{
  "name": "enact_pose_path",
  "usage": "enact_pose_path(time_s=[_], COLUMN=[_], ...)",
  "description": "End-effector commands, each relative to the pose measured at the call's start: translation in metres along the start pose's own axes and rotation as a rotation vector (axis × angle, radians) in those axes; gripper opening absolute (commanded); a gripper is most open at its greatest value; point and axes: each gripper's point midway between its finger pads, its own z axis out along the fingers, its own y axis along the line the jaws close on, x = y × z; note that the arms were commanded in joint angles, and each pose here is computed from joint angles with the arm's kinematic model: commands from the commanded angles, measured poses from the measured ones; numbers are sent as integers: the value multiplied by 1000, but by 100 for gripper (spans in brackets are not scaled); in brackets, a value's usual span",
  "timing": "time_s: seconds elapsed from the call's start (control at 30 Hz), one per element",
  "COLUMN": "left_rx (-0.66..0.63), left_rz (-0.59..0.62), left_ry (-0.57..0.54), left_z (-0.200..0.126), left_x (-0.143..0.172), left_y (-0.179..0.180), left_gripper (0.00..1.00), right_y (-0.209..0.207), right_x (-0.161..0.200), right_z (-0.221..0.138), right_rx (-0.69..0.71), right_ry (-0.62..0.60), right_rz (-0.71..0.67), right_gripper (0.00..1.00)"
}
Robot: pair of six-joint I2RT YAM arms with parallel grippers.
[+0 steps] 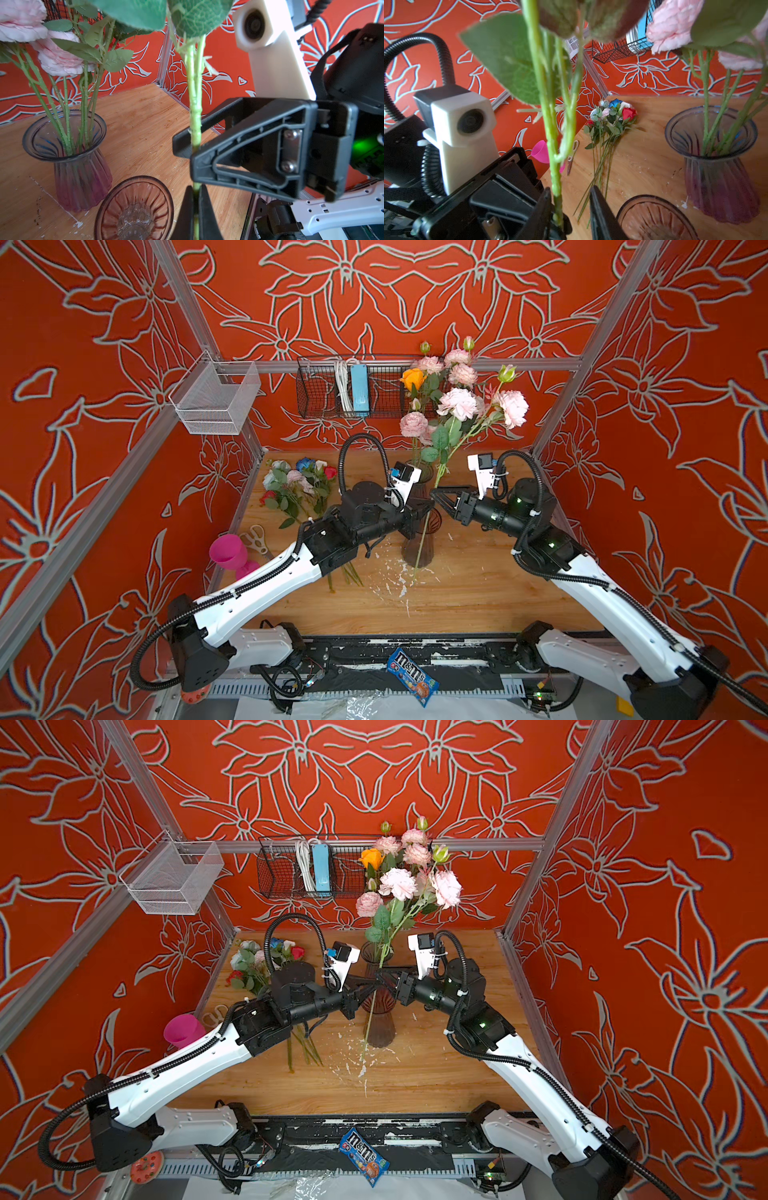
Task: Arrange flowers in a vase
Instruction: Place the flower in the vase.
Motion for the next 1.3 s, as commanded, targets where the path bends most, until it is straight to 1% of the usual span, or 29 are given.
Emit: enact_pose_path(time_s=[0.0, 0.17, 0.23, 0.33, 0.37, 0.43, 0.47, 0.53, 0.57, 0.6, 0.63, 0.67, 0.7, 0.77, 0.83, 0.97, 1.0, 1.03, 1.17, 1.27], left_rx=[36, 40, 39, 33, 37, 36, 32, 22, 19, 10, 1, -2, 0, -12, -22, -68, -87, -99, -232, -352], left_rz=[26, 33, 37, 36, 37, 42, 42, 45, 48, 47, 45, 48, 53, 54, 64, 67, 65, 64, 25, -16], left_ry=[-38, -32, -26, -24, -24, -23, -24, -25, -32, -42, -51, -59, -68, -89, -110, -123, -121, -150, -161, -133], left_z=[2, 2, 3, 3, 3, 2, 2, -1, -4, -6, -9, -14, -19, -29, -37, -56, -59, -72, -96, -113], left_x=[-12, -9, -7, -6, -5, -3, -3, -1, -1, -1, -1, -1, -2, -4, -5, -6, -4, -9, 1, 20], left_y=[-9, -9, -9, -7, -8, -7, -6, -5, -4, -2, -1, 0, -2, -1, 0, 6, 9, 9, 32, 55], left_gripper=[0, 0, 0, 0, 0, 2, 10, 21, 32, 46, 52, 53, 55, 65, 67, 78, 79, 80, 84, 86], right_y=[13, 13, 12, 11, 11, 9, 8, 7, 7, 8, 9, 9, 8, 7, 8, 12, 13, 13, 14, 16], right_x=[-15, -15, -15, -15, -15, -16, -17, -19, -20, -21, -23, -26, -28, -32, -37, -48, -52, -54, -62, -69], right_z=[1, 7, 9, 10, 10, 10, 10, 9, 8, 7, 6, 5, 4, 6, 7, 8, 7, 6, 2, -2], right_rx=[-40, -48, -51, -49, -50, -34, -26, -9, -1, 4, 6, 19, 30, 38, 47, 59, 64, 74, 107, 126], right_ry=[-42, -31, -30, -27, -27, -31, -31, -30, -28, -29, -33, -43, -48, -54, -60, -72, -75, -79, -88, -102], right_rz=[-14, -9, -6, -7, -11, -17, -22, -35, -40, -48, -57, -65, -69, -77, -82, -104, -115, -121, -154, -179], right_gripper=[28, 18, 11, 2, 0, 0, 0, 0, 0, 0, 0, 0, 0, 0, 0, 0, 0, 0, 0, 0])
